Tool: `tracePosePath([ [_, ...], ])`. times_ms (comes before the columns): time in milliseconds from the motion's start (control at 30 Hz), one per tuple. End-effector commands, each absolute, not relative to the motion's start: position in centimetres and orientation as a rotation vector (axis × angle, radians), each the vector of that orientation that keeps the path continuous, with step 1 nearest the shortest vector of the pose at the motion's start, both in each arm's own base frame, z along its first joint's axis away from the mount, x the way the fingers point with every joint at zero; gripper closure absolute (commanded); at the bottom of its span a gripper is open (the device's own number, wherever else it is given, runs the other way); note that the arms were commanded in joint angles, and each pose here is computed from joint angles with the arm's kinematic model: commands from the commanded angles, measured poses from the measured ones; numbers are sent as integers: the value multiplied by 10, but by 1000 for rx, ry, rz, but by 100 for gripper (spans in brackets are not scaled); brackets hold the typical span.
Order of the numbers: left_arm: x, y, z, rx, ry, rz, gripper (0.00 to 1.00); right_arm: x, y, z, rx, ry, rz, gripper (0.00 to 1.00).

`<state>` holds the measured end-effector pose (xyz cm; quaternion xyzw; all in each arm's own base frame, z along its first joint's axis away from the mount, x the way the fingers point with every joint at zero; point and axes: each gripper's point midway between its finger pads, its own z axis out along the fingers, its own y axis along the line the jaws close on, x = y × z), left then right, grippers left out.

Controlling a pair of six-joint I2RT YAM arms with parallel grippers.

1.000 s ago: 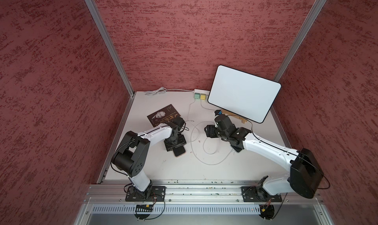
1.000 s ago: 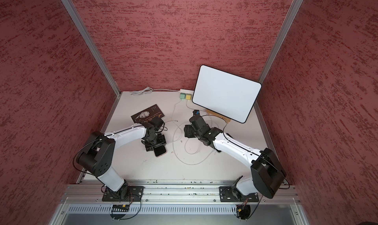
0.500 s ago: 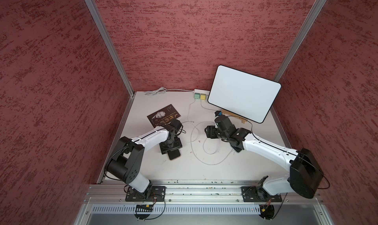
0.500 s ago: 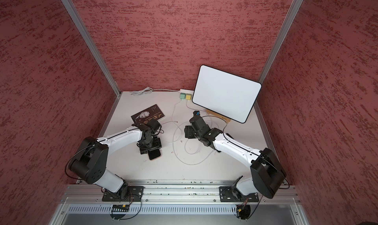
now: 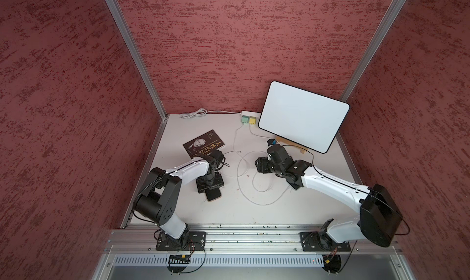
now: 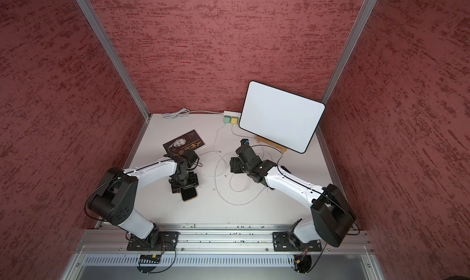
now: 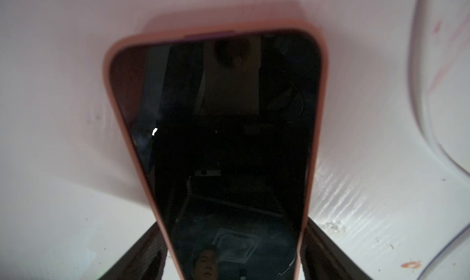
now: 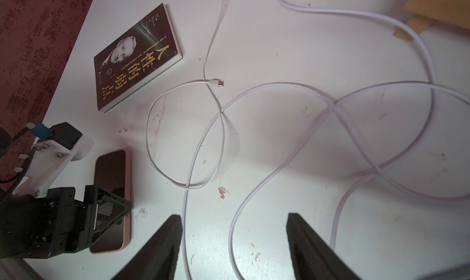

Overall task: Unplug the charging cable from the phone
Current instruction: Place the phone at the center of the board.

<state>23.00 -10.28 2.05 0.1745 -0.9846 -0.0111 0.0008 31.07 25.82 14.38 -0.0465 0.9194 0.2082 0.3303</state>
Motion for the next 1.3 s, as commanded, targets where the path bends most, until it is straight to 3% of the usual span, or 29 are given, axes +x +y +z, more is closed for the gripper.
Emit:
tracePosePath([
  [0,234,-102,19,528,-3106,-33,41,312,255,147,-107,2381,525,29],
  [133,234,-102,19,530,-3110,-21,34,311,255,146,-100,2385,521,28],
  [333,237,-102,23,556,-3124,7,1,312,249,145,-82,2387,490,21],
  [600,241,-102,35,641,-3144,78,0,309,241,151,-64,2383,465,16],
  [633,243,-102,41,650,-3160,97,0,309,240,153,-60,2380,461,11],
  [933,267,-104,110,736,-3384,244,0,301,215,171,-6,2361,395,7],
  [1067,276,-109,141,707,-3506,324,0,295,191,172,90,2371,337,1],
  [1267,291,-140,164,592,-3575,678,0,286,146,164,275,2445,188,1],
])
